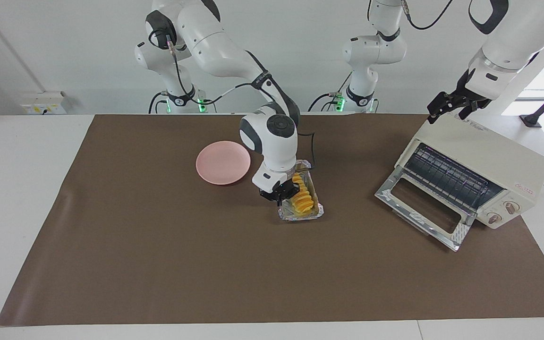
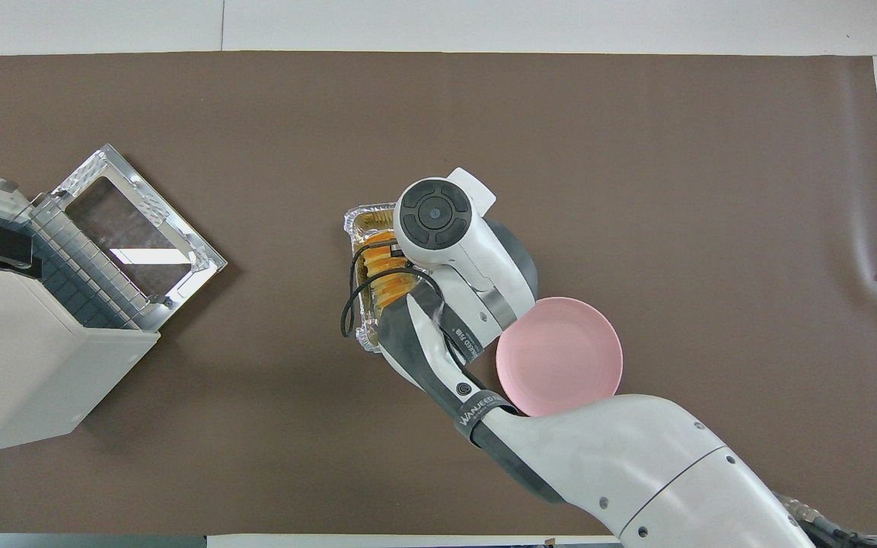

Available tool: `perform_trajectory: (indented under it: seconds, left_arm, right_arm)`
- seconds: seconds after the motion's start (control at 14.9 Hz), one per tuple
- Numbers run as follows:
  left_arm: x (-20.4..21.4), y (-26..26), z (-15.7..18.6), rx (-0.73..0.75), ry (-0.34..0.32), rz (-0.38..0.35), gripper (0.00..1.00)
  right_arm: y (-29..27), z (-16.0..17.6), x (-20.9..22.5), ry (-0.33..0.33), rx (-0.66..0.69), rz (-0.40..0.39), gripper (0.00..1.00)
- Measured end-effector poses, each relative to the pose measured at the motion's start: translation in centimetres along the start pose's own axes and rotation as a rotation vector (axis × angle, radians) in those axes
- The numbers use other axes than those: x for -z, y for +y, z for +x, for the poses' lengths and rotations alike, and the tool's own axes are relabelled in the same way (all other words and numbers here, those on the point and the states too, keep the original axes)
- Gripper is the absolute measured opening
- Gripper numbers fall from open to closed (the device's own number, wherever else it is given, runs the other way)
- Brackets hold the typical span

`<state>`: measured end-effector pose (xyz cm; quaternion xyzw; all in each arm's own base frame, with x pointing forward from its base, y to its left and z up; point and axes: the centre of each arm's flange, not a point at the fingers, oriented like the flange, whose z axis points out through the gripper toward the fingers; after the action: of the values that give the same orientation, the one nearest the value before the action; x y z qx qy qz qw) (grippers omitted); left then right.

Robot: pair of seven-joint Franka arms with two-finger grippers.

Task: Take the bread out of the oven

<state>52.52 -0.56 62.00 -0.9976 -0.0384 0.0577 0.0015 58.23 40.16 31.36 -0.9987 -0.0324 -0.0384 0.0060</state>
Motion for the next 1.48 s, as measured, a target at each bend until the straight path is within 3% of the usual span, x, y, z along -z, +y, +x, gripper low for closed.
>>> perform_trajectory:
  seconds: [0.34, 0.54, 0.74, 1.21, 1.48]
  left_arm:
    - [0.0, 0.0, 0.0, 0.0, 0.0, 0.0, 1.0]
    - [0.0, 0.0, 0.0, 0.0, 0.0, 0.0, 1.0]
    - [0.0, 0.0, 0.0, 0.0, 0.0, 0.0, 1.0]
    - [0.0, 0.0, 0.0, 0.0, 0.001, 0.0, 1.0]
    - [0.0, 0.0, 0.0, 0.0, 0.001, 0.0, 1.0]
  right_arm:
    - [2.9, 2.5, 3.4, -0.061, -0.059, -0.021, 0.02]
    - [9.5, 6.3, 8.3, -0.106, -0.09, 0.029, 0.02]
    - [18.1, 9.0, 10.9, -0.094, -0.086, 0.042, 0.02]
    - [30.2, 9.7, 4.5, -0.076, -0.056, 0.041, 0.02]
    - [33.4, 8.6, 0.8, -0.051, -0.095, 0.038, 0.02]
